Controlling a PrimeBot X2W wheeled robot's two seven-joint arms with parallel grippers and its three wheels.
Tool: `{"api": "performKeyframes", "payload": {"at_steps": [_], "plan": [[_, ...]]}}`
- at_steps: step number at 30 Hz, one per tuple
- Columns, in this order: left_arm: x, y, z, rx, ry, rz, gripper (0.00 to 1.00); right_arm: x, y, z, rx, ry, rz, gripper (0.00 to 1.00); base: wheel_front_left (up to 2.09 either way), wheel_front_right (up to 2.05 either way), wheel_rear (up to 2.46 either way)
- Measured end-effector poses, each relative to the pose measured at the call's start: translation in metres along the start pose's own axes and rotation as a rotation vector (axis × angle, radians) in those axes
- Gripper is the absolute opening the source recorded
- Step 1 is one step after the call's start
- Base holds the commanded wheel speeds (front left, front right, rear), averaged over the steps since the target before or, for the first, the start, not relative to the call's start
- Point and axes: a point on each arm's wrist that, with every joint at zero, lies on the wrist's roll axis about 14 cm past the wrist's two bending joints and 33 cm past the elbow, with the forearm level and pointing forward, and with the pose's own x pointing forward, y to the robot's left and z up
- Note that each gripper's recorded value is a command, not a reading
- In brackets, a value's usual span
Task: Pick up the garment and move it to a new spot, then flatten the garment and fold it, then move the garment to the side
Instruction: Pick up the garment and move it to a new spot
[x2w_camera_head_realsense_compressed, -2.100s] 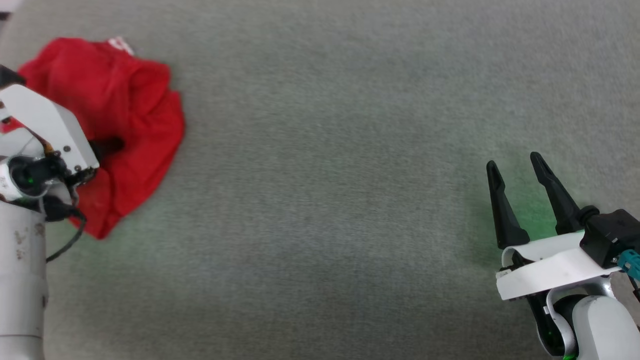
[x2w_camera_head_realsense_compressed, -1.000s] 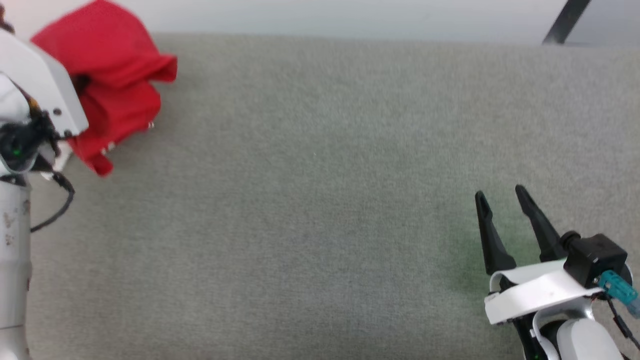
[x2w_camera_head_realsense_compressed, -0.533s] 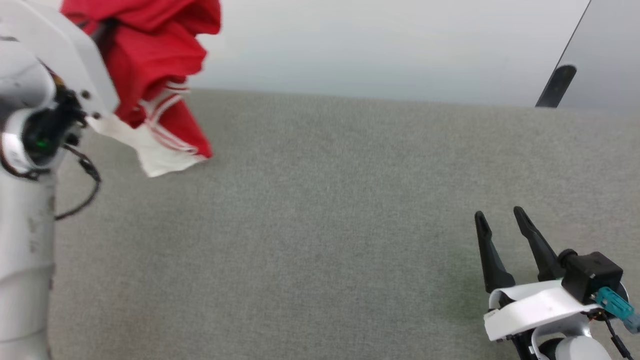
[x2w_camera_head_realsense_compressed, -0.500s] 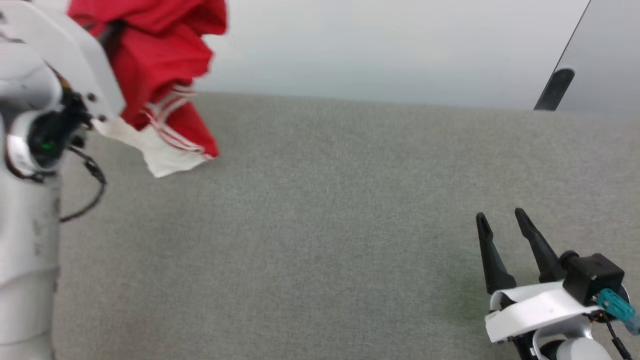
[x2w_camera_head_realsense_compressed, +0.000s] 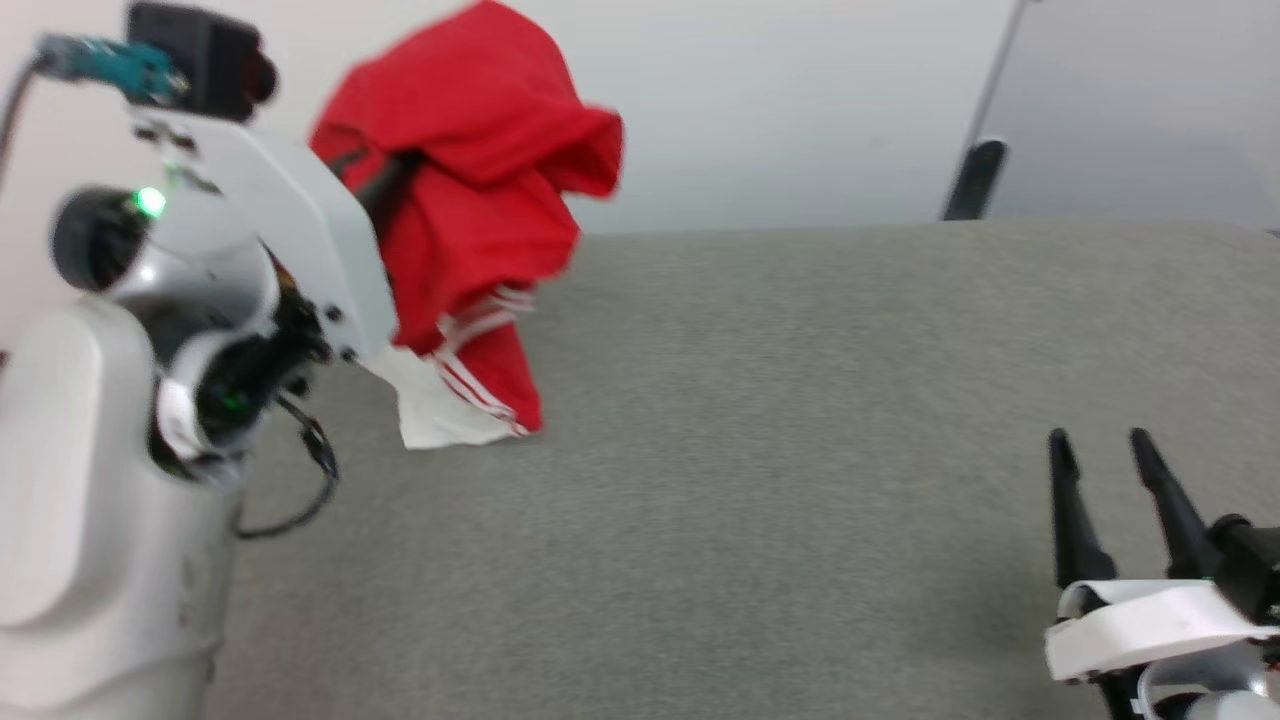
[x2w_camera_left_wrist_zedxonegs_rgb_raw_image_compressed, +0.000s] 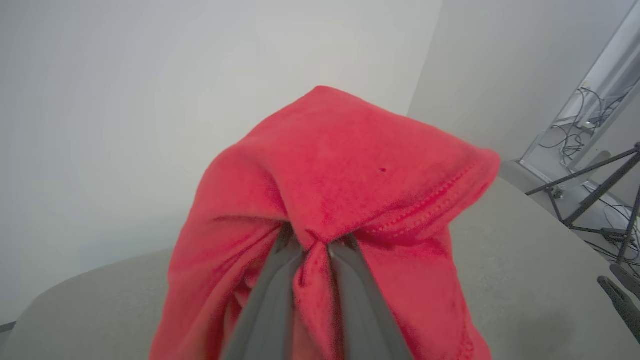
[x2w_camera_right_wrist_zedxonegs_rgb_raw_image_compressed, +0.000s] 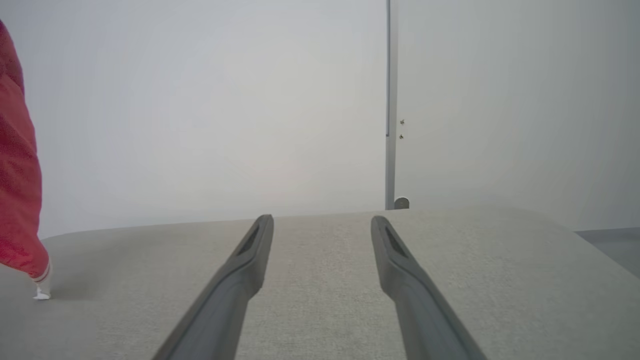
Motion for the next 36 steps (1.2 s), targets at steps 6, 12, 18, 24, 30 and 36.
{"api": "performKeyframes", "payload": {"at_steps": [6,12,18,24,30,36], "plan": [[0.020,-0.056,-0.019,-0.022,0.041,-0.150,0.00,-0.024,-0.052,0.009,-0.036,-0.011,-0.155,1.00,0.00,0.00,0.00],[0.036,-0.109,-0.044,-0.048,0.109,-0.294,0.00,-0.051,-0.091,0.012,-0.056,-0.010,-0.283,1.00,0.00,0.00,0.00],[0.051,-0.132,-0.086,-0.090,0.219,-0.354,0.00,-0.067,-0.107,0.005,-0.057,0.014,-0.347,1.00,0.00,0.00,0.00],[0.062,-0.133,-0.143,-0.134,0.358,-0.358,0.00,-0.072,-0.113,-0.011,-0.043,0.053,-0.373,1.00,0.00,0.00,0.00],[0.065,-0.132,-0.187,-0.176,0.467,-0.351,0.00,-0.066,-0.110,-0.021,-0.024,0.069,-0.367,1.00,0.00,0.00,0.00],[0.061,-0.151,-0.207,-0.216,0.512,-0.391,0.00,-0.061,-0.107,-0.023,-0.015,0.067,-0.354,1.00,0.00,0.00,0.00]]}}
